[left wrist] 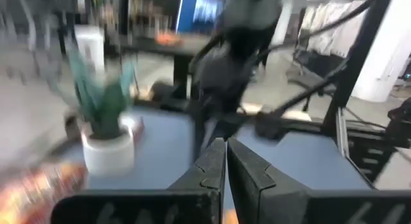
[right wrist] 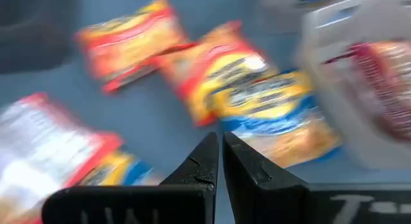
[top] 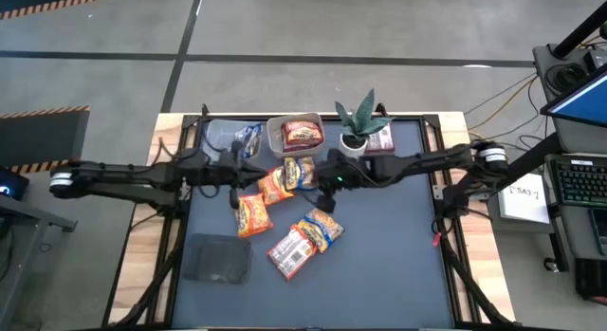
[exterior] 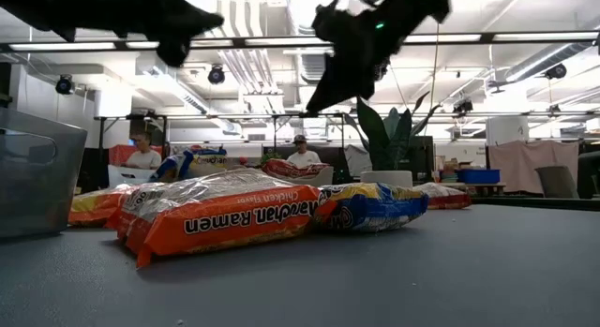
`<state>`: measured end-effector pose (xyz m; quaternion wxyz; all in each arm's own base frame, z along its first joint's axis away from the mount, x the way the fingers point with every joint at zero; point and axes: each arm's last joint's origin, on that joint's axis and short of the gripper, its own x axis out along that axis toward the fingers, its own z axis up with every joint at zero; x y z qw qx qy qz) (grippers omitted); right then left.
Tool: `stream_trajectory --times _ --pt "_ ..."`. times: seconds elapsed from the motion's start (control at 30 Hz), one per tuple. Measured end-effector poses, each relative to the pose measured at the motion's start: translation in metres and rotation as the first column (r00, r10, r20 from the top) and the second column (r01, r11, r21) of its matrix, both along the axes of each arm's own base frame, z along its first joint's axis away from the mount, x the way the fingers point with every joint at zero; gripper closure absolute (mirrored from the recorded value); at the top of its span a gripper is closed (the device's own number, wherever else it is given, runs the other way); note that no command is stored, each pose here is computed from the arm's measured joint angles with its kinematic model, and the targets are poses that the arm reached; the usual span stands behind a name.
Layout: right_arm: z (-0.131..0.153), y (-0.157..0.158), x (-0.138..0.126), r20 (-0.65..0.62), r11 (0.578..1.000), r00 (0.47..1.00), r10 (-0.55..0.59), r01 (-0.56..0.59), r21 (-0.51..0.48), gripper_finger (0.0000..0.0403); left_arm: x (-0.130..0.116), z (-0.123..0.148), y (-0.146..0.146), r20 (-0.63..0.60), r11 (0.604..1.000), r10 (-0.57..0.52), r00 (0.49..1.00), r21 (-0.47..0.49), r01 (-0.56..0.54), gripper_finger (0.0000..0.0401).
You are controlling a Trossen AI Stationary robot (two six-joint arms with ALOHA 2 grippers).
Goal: Sort Maruchan noodles
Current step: Put the orange noodle pack into the black bin
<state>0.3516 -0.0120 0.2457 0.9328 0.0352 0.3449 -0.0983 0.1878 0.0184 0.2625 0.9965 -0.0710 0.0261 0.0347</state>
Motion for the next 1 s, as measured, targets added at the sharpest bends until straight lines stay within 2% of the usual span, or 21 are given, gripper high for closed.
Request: stream_trajectory --times 0.1,0.27,0.57,0.77,0.9,1.0 --pt "-0.011 0.013 -0.016 0.001 0.998 0.999 0.051 -0.051 0.042 0.0390 0.010 -0.013 -0.001 -0.077 0.994 -0.054 0.996 -0.100 0.046 0.0401" --pt "-0.026 0.023 -0.036 -0.032 0.995 0.999 0.038 -0.035 0.092 0.0390 0.024 -0.029 -0.008 -0.150 0.967 -0.187 0.971 -0.203 0.155 0.0401" --pt "-0.047 0.038 -0.048 -0.093 0.986 0.993 0.074 -0.059 0.154 0.0390 0.044 -0.036 -0.015 -0.211 0.953 -0.231 0.950 -0.244 0.177 0.0401" --pt "-0.051 0.038 -0.053 -0.121 0.987 0.990 0.069 -0.050 0.155 0.0390 0.055 -0.032 -0.017 -0.223 0.951 -0.241 0.945 -0.250 0.184 0.0401" --pt "-0.050 0.035 -0.060 -0.214 0.992 0.977 0.006 0.020 0.122 0.0390 0.058 -0.034 -0.017 -0.251 0.950 -0.242 0.937 -0.256 0.177 0.0401" --pt "-0.046 0.027 -0.071 -0.333 0.988 0.934 -0.130 0.151 0.038 0.0390 0.057 -0.034 -0.018 -0.254 0.950 -0.243 0.936 -0.256 0.178 0.0401"
